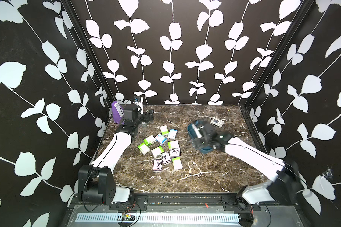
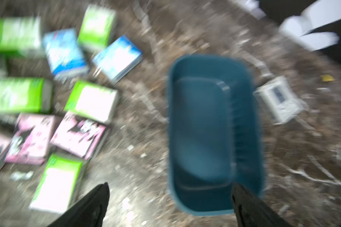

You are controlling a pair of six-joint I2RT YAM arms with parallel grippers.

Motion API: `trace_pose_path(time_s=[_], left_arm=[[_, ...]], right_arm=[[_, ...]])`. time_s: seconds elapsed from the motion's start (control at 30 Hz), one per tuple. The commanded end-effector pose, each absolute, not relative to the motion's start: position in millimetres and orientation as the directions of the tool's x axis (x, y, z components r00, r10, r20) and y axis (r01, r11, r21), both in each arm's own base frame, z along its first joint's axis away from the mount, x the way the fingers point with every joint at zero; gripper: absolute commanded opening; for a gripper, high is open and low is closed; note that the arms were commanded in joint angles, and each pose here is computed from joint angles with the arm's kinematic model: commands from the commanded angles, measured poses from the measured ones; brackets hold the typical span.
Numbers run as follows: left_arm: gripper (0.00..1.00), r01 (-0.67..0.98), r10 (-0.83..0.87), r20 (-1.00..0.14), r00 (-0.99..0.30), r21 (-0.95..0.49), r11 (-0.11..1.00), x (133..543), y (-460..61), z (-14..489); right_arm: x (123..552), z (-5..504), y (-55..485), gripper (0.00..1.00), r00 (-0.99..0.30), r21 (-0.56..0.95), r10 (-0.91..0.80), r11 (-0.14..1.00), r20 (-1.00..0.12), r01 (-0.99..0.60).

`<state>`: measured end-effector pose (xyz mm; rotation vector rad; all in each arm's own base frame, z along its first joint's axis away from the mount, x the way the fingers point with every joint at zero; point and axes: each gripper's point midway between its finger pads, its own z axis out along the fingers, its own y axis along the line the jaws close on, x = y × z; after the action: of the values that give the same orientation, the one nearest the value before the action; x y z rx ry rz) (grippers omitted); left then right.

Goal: Put the pocket tissues into the storage box
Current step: Pick up the pocket tissues from the center of the board.

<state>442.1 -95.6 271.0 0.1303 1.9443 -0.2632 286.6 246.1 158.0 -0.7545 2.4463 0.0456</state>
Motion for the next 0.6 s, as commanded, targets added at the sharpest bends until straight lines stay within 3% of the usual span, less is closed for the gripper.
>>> trace_pose_path(time_s=[0.0,0.2,0.57], left_arm=[[0.99,0.247,-0.053,-0.899,-0.434,-0.175,0.953,434.2,-104.9,257.8],[0.99,0.3,-0.075,-0.89,-0.45,-0.23,0.926,434.5,-120.0,249.6],[0.99,0.323,-0.038,-0.884,-0.467,-0.21,0.923,438.3,-123.5,246.9]], right_arm=[[232.3,132.0,265.8,0.99,-0.748,-0.029,-0.551,0.811,-0.37,-0.584],[201.1,99.8,298.5,0.98,-0.759,0.068,-0.591,0.775,-0.273,-0.629],[210.5,58.7,357.7,0.94,-0.786,0.151,-0.577,0.776,-0.219,-0.612]])
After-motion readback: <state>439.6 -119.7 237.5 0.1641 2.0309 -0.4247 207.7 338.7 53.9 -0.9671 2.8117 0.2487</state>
